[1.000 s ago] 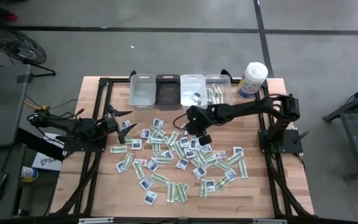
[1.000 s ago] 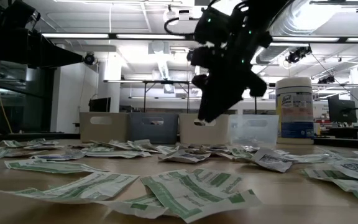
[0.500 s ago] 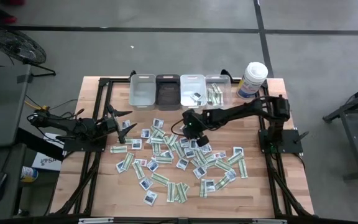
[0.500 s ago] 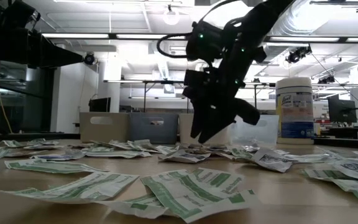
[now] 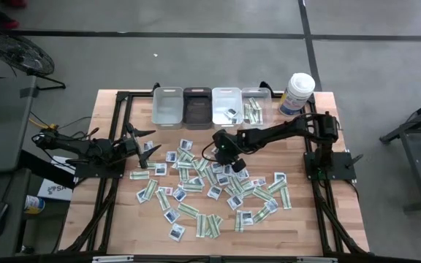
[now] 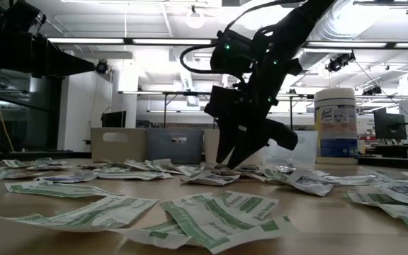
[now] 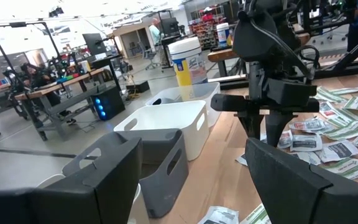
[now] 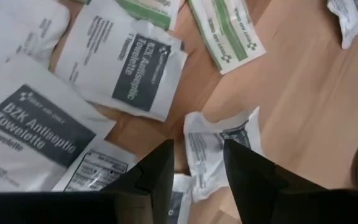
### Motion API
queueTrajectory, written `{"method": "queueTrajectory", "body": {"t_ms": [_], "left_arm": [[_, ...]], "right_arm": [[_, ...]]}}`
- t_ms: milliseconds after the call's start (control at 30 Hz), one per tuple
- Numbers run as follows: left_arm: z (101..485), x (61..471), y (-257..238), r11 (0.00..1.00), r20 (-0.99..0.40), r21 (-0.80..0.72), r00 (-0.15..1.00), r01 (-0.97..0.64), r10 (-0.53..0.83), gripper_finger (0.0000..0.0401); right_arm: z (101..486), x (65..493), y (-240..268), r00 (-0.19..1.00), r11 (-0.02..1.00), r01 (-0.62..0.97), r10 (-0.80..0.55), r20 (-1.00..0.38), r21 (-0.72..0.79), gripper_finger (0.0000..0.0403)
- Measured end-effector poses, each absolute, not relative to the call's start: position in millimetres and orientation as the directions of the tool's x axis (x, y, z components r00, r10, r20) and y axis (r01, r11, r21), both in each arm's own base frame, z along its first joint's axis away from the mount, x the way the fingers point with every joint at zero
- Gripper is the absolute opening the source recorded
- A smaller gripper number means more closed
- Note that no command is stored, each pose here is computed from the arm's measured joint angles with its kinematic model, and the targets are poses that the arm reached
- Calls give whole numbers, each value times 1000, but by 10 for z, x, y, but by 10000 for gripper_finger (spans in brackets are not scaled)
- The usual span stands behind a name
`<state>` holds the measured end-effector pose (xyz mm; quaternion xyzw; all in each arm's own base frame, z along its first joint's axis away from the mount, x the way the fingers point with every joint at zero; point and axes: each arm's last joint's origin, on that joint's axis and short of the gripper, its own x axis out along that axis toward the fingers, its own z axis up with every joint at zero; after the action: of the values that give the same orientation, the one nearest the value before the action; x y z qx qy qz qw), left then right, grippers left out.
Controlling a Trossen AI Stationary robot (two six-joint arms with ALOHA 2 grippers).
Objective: Pick & Place First Aid Supplies
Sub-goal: Put the black towelette pack into the white bin
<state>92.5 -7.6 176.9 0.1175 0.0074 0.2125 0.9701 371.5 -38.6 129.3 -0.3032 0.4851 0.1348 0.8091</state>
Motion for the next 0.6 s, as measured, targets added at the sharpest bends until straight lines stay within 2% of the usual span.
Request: {"method": "queueTrajectory", "body": {"t_ms": [267, 600], "left_arm": [[1768, 925, -76, 882, 35, 231, 910, -410, 414, 280], [1768, 925, -76, 882, 35, 231, 910, -410, 414, 280]], "right_arm": [[1272, 3717, -399, 489, 783, -509, -80, -869, -359, 122], [1254, 3695, -388, 465, 812, -495, -53, -884, -310, 26]]}}
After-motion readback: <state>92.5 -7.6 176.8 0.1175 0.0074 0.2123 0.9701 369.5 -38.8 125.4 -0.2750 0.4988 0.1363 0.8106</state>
